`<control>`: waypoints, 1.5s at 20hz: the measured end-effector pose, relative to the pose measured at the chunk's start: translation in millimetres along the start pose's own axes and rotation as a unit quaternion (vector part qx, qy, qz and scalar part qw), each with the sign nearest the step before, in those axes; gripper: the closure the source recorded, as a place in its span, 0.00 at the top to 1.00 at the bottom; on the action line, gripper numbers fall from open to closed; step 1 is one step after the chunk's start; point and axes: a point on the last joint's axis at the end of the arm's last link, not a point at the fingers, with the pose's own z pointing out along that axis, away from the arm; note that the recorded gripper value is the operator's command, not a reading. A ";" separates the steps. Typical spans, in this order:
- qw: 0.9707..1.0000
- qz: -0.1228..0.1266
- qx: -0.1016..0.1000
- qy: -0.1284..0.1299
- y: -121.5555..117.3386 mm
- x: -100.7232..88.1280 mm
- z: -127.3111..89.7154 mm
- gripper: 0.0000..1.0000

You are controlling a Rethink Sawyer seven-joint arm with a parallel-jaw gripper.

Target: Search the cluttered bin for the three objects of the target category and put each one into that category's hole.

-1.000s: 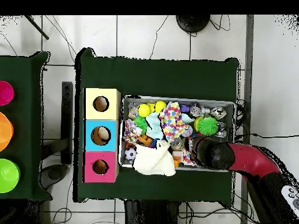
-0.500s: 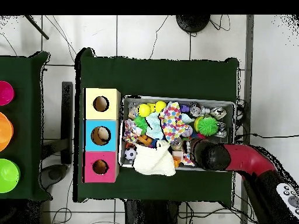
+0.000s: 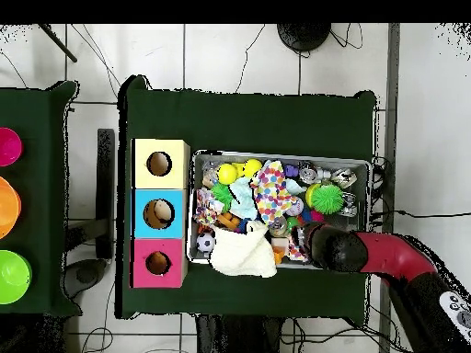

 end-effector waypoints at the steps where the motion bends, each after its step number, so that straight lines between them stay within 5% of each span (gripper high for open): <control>1: 1.000 0.003 0.000 -0.001 -3.4 0.6 0.4 0.00; 8: 1.000 0.021 0.003 -0.008 -27.3 -4.4 -3.3 0.00; 15: 1.000 0.018 0.002 -0.010 -24.8 -9.3 -2.9 0.00; 30: 0.999 -0.045 -0.014 -0.016 18.2 2.2 54.0 0.00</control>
